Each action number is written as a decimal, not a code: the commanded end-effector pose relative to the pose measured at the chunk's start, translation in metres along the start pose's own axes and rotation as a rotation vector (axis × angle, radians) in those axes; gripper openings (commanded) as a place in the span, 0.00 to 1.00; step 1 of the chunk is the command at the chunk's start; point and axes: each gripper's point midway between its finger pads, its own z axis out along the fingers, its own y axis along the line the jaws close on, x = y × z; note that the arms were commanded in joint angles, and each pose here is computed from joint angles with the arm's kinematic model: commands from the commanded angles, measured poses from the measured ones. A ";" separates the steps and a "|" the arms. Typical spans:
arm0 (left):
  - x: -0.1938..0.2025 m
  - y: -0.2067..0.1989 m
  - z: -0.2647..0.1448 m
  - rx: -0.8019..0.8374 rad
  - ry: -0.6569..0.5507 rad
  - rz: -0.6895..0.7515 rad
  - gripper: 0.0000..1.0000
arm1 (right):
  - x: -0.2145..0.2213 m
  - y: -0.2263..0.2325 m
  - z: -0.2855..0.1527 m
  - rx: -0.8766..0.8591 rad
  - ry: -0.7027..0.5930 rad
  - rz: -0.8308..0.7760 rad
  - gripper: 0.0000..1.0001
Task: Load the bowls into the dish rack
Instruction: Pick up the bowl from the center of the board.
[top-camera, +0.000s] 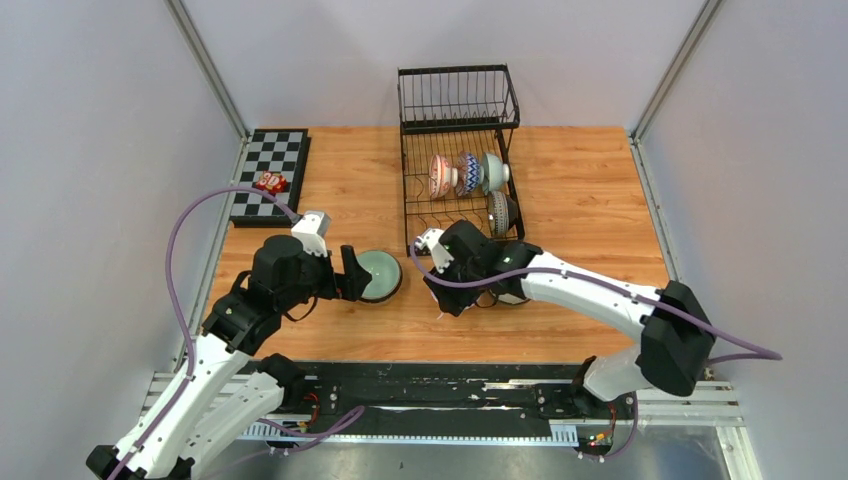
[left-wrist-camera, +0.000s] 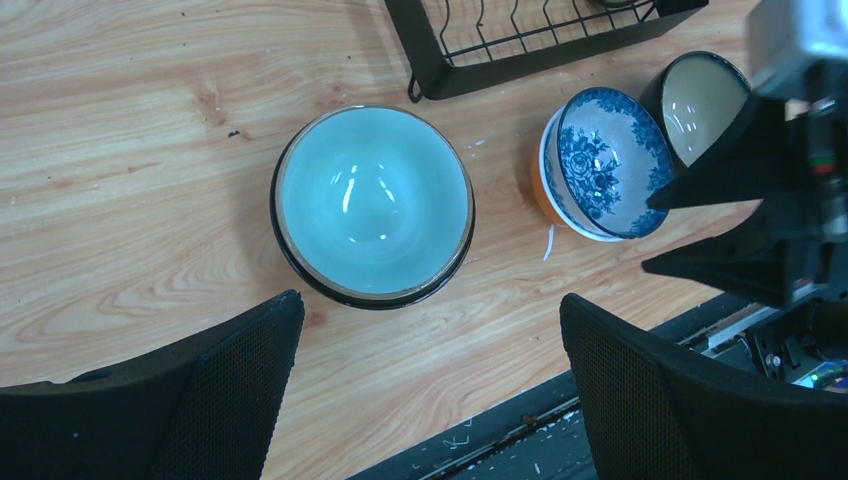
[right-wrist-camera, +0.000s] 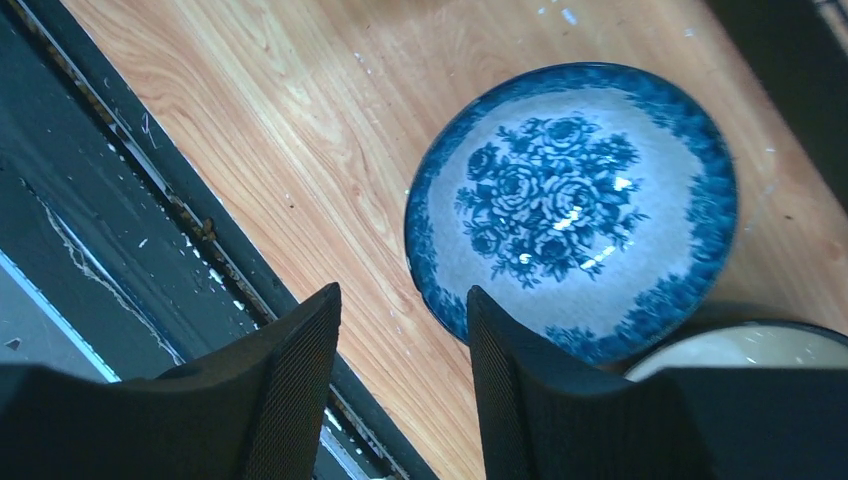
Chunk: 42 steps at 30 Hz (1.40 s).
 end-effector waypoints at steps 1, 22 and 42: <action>-0.002 -0.002 0.000 0.009 -0.019 0.006 1.00 | 0.000 0.016 0.012 -0.045 0.048 -0.045 0.50; -0.002 -0.003 0.000 0.019 -0.022 0.010 1.00 | 0.011 0.006 0.045 0.028 0.139 -0.054 0.17; -0.004 -0.005 -0.001 0.026 -0.022 0.011 1.00 | -0.014 0.005 0.005 0.122 0.004 -0.198 0.03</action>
